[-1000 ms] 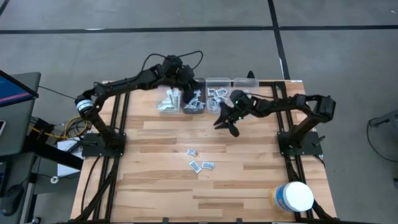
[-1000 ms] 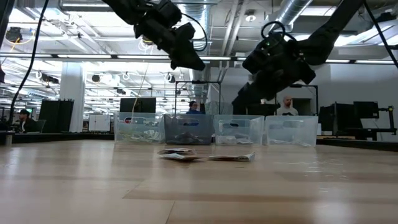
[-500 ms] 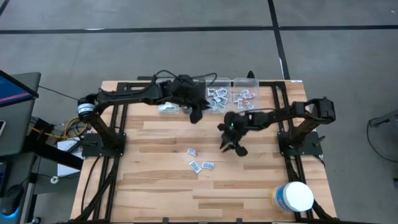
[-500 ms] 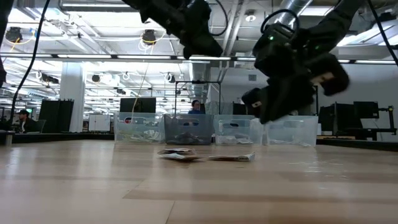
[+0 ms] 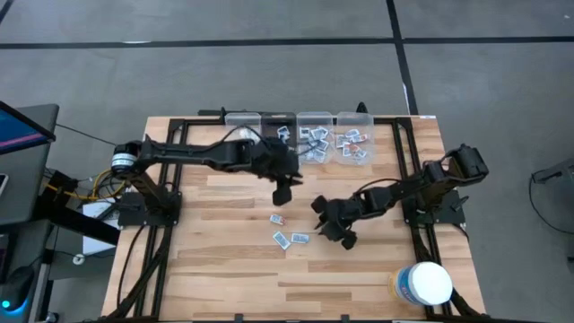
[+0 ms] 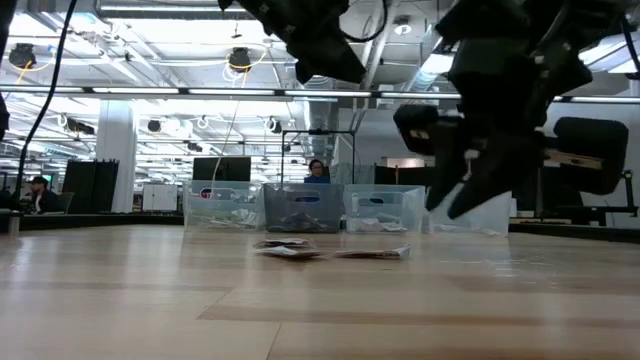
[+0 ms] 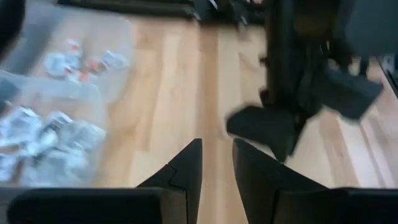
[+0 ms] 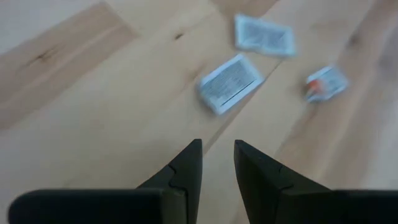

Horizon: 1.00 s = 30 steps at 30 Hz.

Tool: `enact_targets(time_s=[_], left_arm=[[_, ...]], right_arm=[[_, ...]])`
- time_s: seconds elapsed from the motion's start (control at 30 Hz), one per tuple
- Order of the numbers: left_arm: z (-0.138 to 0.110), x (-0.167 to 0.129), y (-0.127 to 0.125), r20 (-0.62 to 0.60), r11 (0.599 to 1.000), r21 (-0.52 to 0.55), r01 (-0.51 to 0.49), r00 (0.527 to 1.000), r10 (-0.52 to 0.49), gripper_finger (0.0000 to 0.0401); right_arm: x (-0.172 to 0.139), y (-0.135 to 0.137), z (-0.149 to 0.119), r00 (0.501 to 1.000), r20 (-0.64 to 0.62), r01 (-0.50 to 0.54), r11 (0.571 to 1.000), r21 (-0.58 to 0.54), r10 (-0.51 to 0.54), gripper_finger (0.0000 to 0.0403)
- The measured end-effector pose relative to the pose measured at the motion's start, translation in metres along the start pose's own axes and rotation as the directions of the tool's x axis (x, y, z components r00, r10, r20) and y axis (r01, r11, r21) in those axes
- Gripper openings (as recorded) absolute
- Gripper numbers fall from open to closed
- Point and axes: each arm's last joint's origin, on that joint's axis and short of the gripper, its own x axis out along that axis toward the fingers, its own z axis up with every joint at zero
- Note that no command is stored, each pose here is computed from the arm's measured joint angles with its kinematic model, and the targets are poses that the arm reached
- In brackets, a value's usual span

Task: Pick & Place First Aid Supplies
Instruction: Put the ointment pack into the right transparent bin

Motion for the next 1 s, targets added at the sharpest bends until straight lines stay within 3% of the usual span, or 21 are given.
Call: enact_targets(time_s=[0.2, 0.37, 0.6, 0.83, 1.0], left_arm=[[-0.023, -0.002, -0.023, -0.241, 0.998, -0.001, 0.058, 0.969, -0.056, 0.0089], [-0.035, -0.009, -0.038, -0.375, 0.998, -0.053, -0.035, 0.927, 0.013, 0.0089], [-0.043, -0.023, -0.062, -0.357, 0.999, 0.003, -0.04, 0.933, 0.038, 0.0089], [-0.066, -0.041, -0.062, -0.348, 0.996, -0.054, -0.077, 0.936, 0.054, 0.0089], [-0.088, -0.05, -0.058, -0.313, 0.991, -0.082, -0.101, 0.947, 0.071, 0.0089]], right_arm=[[0.011, 0.008, 0.013, 0.994, 0.049, 0.103, 0.99, -0.098, -0.099, 0.0087], [0.033, 0.013, 0.017, 0.997, 0.023, 0.078, 0.993, -0.091, -0.076, 0.0087], [0.049, 0.01, 0.021, 0.998, 0.001, 0.068, 0.988, -0.138, -0.069, 0.0087], [0.048, 0.001, 0.01, 0.996, -0.073, 0.037, 0.994, -0.107, -0.045, 0.0085], [0.047, 0.0, 0.003, 0.992, -0.122, 0.013, 0.997, -0.07, -0.022, 0.0053]])
